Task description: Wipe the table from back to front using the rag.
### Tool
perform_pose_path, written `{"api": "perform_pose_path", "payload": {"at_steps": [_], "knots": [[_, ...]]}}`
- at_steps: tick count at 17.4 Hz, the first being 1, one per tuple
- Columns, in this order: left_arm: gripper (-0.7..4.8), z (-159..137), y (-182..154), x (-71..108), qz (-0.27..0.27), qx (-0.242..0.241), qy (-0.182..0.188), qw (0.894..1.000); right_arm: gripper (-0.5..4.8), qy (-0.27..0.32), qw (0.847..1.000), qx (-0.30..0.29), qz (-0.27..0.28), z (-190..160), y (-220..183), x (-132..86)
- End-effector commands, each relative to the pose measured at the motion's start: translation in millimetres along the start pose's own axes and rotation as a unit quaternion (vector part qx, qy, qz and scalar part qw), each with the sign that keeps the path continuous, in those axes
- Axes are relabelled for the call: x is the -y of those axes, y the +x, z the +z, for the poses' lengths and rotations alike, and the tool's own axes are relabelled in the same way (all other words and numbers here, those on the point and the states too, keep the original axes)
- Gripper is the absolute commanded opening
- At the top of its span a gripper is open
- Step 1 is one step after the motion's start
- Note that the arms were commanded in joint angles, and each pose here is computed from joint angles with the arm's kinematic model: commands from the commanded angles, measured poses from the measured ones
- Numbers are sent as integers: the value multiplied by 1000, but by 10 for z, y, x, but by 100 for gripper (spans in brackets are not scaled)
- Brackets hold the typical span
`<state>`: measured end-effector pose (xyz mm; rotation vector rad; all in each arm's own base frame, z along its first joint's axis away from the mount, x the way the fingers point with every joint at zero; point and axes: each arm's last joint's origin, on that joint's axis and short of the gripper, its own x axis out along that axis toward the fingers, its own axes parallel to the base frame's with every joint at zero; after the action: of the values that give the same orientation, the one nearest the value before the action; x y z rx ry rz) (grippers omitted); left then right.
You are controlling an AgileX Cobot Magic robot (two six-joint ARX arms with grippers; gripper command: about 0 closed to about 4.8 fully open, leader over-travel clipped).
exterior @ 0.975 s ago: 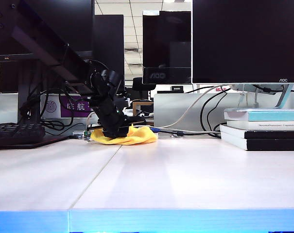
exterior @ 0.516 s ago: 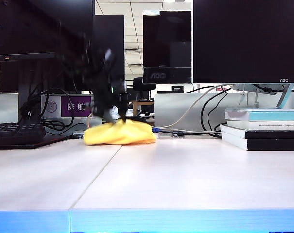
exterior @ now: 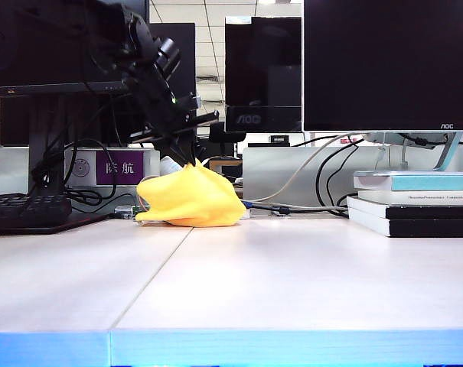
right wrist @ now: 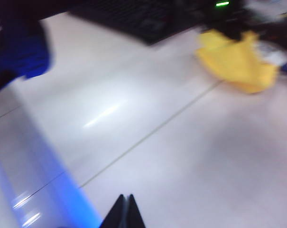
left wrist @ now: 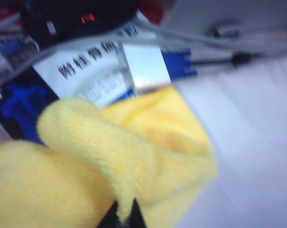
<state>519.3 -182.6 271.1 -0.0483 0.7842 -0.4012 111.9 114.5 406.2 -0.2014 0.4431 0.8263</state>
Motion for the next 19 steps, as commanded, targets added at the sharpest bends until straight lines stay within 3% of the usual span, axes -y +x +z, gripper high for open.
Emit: {"api": "perform_pose_path", "payload": {"at_steps": [1,3,4,5,6,9,11,12,13,14,18,19], "knots": [[-3,85,-257,62,-23,0,0,1000,-5,-4,999,34,-37,70,-20,23],[73,115,-339,84,-36,2,0,999,-5,-3,998,45,-40,91,-23,31],[215,136,-410,109,-56,2,0,998,-5,-3,998,50,-40,99,-22,32],[256,142,-444,118,-61,1,0,998,-5,-3,998,51,-40,103,-23,32],[262,140,-479,150,-63,-4,1,998,-5,-3,998,53,-40,106,-23,32],[263,118,-493,216,-67,-14,12,998,-5,-3,998,53,-40,106,-23,32],[273,95,-482,308,-73,-18,47,996,-5,-3,998,53,-40,105,-23,32],[239,80,-476,374,-78,-20,68,994,-5,-3,998,53,-40,105,-24,31],[136,71,-474,412,-82,-22,73,994,-5,-3,998,52,-40,105,-24,31],[-8,63,-474,451,-87,-24,77,993,-5,-3,998,53,-40,105,-24,31],[5,42,-481,611,-97,-24,89,991,-5,-3,998,53,-40,105,-25,31],[60,48,-494,617,-98,-22,90,991,-5,-3,998,53,-40,105,-25,31]]}}
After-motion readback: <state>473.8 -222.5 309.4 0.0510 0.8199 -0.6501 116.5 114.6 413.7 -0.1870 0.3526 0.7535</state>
